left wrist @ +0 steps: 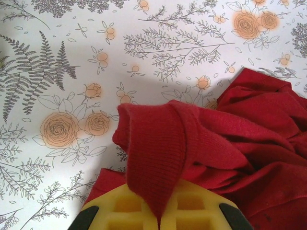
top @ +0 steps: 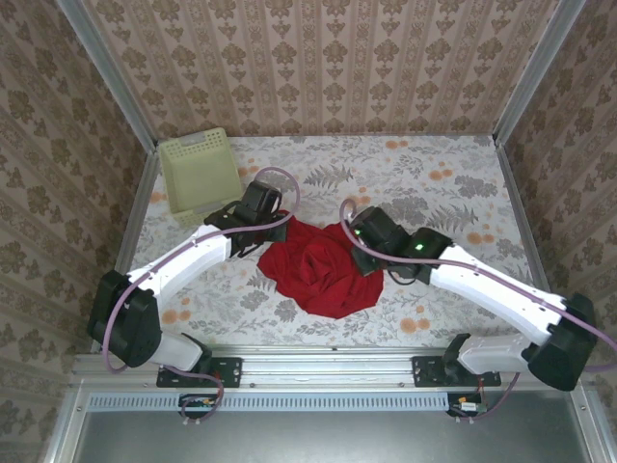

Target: Fold the inside-out t-shirt

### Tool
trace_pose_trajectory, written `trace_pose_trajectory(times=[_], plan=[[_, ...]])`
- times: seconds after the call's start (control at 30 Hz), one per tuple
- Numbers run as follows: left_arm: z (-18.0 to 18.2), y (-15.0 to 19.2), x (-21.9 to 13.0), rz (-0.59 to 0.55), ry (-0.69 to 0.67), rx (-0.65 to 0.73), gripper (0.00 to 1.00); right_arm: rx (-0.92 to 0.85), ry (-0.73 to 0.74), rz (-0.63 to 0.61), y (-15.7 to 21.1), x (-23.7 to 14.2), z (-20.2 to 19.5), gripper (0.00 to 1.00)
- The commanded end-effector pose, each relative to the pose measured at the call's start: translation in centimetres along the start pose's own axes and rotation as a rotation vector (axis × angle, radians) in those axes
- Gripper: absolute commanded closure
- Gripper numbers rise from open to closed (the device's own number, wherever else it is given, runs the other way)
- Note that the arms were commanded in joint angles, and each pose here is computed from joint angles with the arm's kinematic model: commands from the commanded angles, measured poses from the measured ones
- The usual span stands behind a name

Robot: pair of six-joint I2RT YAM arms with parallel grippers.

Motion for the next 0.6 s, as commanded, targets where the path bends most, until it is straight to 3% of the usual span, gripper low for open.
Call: trace_pose_trajectory(times=[0.0,0.1,0.43,0.57], plan=[[-0.2,-0.3,-0.2,-0.007,0.004,-0.004,1.00,0.055,-0.260,-0.083,-0.9,0.0,2.7,0.77],[-0.1,-0.4,-0.5,-0.019,0.007,-0.011,1.00,0.000,-0.311,-0.074,-0.4,1.1,5.0,0.67],[0.2,-0.3,-0.8,-0.025,0.008,-0.017,1.00,-0.069,-0.365,-0.005,-0.3,4.5,9.7,0.59],[0.3,-0.2,-1.0,-0.028,0.013,-0.019,1.00,-0.067,-0.284,0.018,-0.5,6.1,9.9,0.59]])
Point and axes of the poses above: each hand's point on the last joint's axis, 136 mm out from that joint toward the fingers, its own x axis out along the fingers, its own z axis along the line the jaws close on, y = z × x, the point moved 10 cm from there along -x, back along the fingers, and after that the axes turned 3 degrees about x, right-handed, at the moved point
